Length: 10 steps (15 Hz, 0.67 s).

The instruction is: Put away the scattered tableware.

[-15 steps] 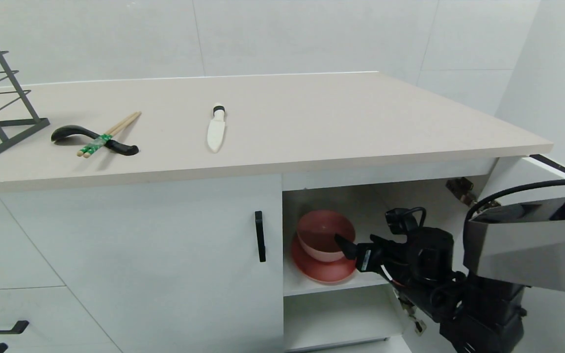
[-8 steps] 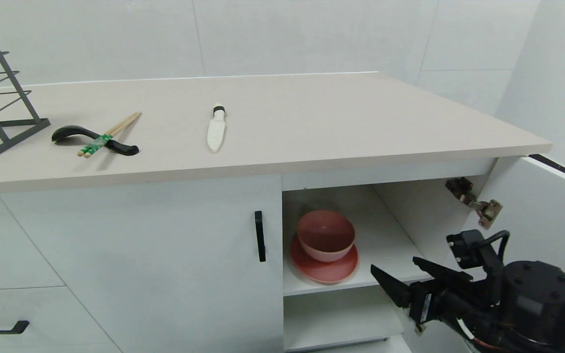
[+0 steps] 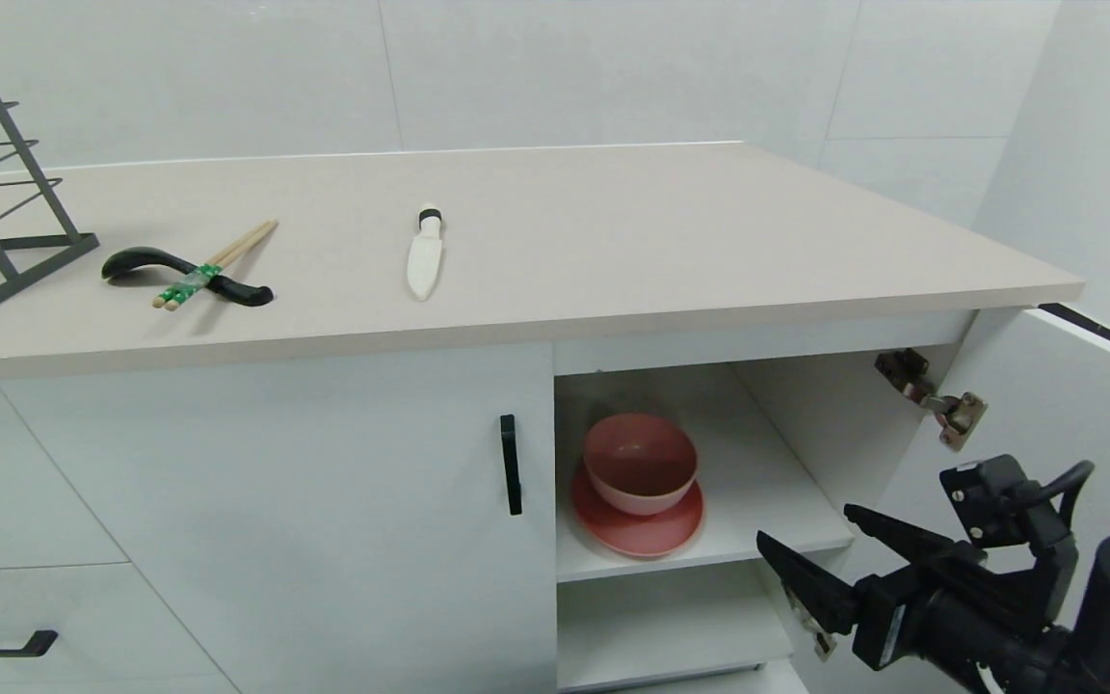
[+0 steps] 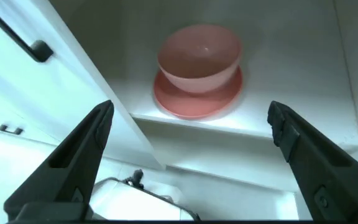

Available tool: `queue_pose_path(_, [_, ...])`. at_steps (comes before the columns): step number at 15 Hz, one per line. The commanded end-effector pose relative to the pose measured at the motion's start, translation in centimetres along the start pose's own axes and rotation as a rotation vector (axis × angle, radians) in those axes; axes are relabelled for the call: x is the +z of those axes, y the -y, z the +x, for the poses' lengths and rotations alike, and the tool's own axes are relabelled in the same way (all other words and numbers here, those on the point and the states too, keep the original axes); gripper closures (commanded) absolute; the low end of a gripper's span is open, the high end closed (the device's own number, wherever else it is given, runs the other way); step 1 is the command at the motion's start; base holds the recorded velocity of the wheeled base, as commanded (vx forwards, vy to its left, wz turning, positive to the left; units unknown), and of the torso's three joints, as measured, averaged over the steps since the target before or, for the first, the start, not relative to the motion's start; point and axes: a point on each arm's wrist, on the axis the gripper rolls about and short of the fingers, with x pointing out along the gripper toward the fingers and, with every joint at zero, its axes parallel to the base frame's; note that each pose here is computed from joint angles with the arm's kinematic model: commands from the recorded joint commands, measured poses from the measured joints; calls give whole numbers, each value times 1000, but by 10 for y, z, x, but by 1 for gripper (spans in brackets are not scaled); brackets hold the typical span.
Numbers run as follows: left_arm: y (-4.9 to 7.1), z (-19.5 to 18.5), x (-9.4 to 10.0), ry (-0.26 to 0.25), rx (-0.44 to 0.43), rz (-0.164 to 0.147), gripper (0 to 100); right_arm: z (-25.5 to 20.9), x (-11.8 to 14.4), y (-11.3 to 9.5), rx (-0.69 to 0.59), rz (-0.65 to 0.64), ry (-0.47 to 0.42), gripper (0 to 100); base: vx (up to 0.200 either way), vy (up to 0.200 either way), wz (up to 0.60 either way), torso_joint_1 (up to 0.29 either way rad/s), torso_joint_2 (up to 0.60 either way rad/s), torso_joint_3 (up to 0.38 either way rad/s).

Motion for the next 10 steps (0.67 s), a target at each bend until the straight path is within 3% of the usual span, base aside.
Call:
queue_pose_path(1, [0,-3,-1,37,10,-1,0,-15,12,0,16,10,71,0,0,0,0,0,0,0])
queue_pose_path(5, [0,-3,-1,39,9,1,0,-62,22,8,8,-41,108,0,0,0,0,0,0,0])
queue_pose_path(8, [0,-3,-1,39,8,6,0,-114,6,25,-6,-77,59,0,0,0,0,0,0,0])
queue_pose_path(10, [0,-3,-1,37,8,7,0,-132,-2,32,-27,-113,75,0,-200,0,0,2,7,2])
